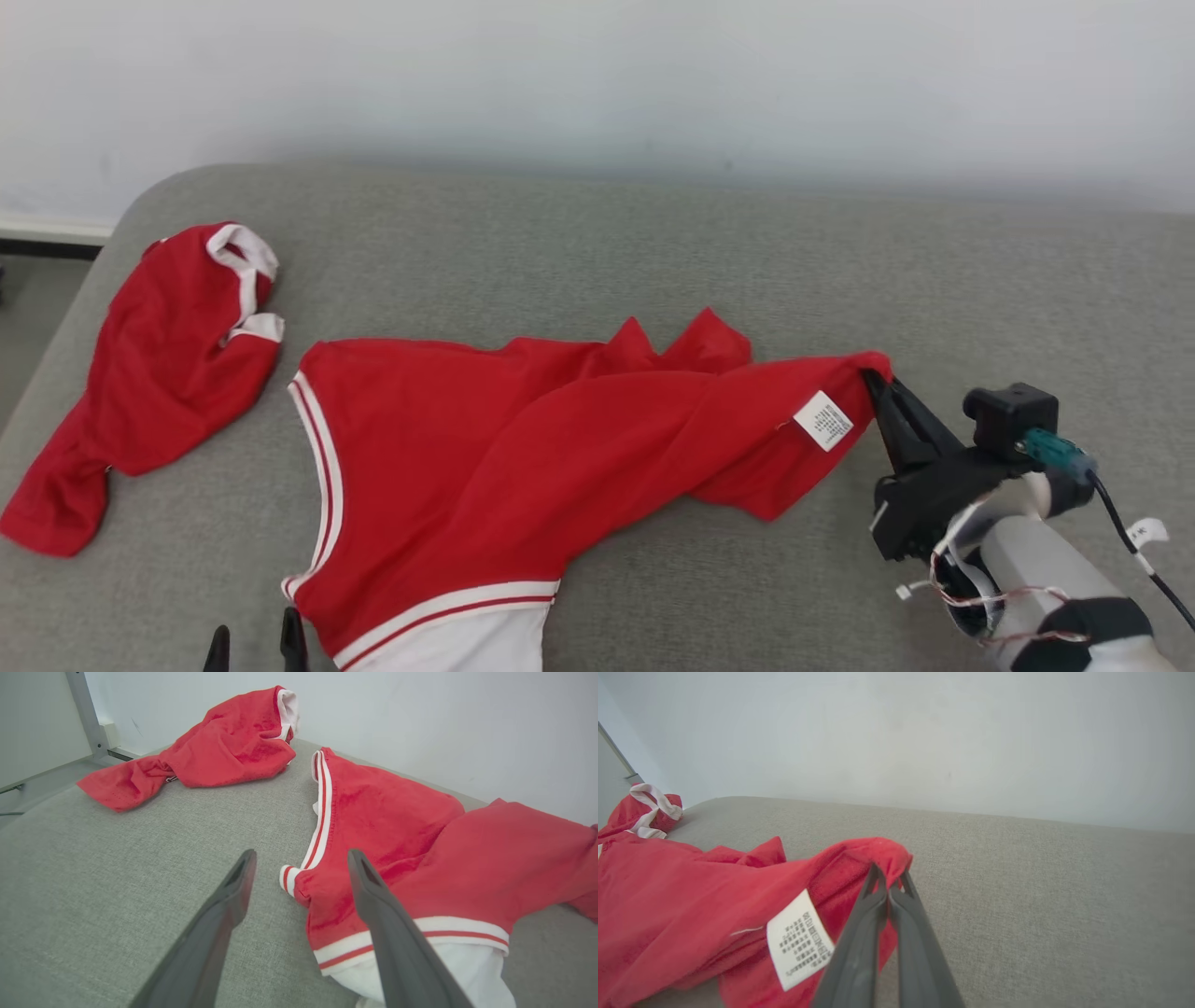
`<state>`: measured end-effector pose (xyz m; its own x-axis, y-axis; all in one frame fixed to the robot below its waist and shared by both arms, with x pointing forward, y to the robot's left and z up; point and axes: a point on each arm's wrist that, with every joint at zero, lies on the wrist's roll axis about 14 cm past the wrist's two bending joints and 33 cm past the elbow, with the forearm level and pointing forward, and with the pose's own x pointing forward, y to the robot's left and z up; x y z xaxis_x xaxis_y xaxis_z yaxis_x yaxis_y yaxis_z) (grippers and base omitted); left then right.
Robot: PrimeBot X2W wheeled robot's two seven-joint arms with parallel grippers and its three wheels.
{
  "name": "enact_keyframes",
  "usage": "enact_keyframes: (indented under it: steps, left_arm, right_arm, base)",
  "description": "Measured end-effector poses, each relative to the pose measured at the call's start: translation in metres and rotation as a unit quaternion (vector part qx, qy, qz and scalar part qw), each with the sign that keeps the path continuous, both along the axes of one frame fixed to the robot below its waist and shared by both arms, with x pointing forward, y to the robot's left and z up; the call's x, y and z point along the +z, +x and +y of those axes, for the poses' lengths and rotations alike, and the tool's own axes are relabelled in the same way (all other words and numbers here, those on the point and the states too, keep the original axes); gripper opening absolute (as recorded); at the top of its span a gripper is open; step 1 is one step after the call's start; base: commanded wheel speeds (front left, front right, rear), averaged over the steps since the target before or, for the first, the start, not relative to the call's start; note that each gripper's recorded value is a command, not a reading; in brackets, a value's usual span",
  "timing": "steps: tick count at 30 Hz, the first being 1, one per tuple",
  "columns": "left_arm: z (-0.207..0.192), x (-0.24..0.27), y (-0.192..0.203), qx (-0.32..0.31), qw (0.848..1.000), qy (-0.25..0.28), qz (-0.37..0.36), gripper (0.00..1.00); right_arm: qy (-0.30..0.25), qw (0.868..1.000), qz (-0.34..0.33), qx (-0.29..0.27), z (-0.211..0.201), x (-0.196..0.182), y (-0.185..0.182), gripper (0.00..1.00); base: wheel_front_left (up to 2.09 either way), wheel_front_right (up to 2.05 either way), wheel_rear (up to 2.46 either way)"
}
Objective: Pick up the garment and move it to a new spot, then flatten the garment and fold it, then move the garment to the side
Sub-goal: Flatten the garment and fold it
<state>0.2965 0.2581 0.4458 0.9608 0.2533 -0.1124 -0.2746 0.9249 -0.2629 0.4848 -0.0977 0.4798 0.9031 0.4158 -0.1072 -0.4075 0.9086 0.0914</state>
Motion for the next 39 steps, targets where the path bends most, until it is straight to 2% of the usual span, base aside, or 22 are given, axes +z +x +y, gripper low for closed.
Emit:
enact_keyframes:
  steps: [11,16,21,22,23,24,25,39]
  left_arm:
    - [-0.034,-0.008,0.027,-0.057,0.998,-0.014,0.007,1.0]
    - [-0.045,-0.01,0.036,-0.074,0.997,-0.017,0.011,1.0]
    - [-0.051,-0.014,0.04,-0.083,0.996,-0.02,0.016,1.0]
    - [-0.051,-0.016,0.041,-0.084,0.996,-0.021,0.018,1.0]
    - [-0.052,-0.017,0.041,-0.086,0.996,-0.022,0.019,1.0]
    - [-0.053,-0.017,0.041,-0.087,0.996,-0.023,0.021,1.0]
    - [-0.054,-0.018,0.042,-0.088,0.996,-0.023,0.021,1.0]
    - [-0.057,-0.011,0.039,-0.097,0.995,-0.022,0.009,1.0]
  right_arm:
    - [-0.043,0.997,-0.03,-0.064,-0.08,0.0,-0.046,0.0]
    - [-0.054,0.992,-0.017,-0.114,-0.123,-0.01,-0.068,0.0]
    - [-0.05,0.988,0.015,-0.145,-0.142,-0.03,-0.093,0.0]
    - [-0.047,0.988,0.022,-0.148,-0.142,-0.035,-0.098,0.05]
    - [-0.043,0.987,0.026,-0.15,-0.141,-0.038,-0.102,0.05]
    - [-0.039,0.987,0.025,-0.151,-0.139,-0.038,-0.103,0.87]
    - [-0.034,0.987,0.021,-0.154,-0.138,-0.036,-0.104,1.0]
    - [0.003,0.981,-0.034,-0.19,-0.138,-0.005,-0.123,1.0]
  base:
    - [0.0,0.0,0.0]
    - [0.0,0.0,0.0]
    - [0.0,0.0,0.0]
    - [0.0,0.0,0.0]
    - [0.0,0.0,0.0]
    - [0.0,0.0,0.0]
    - [0.0,0.0,0.0]
    - [0.0,0.0,0.0]
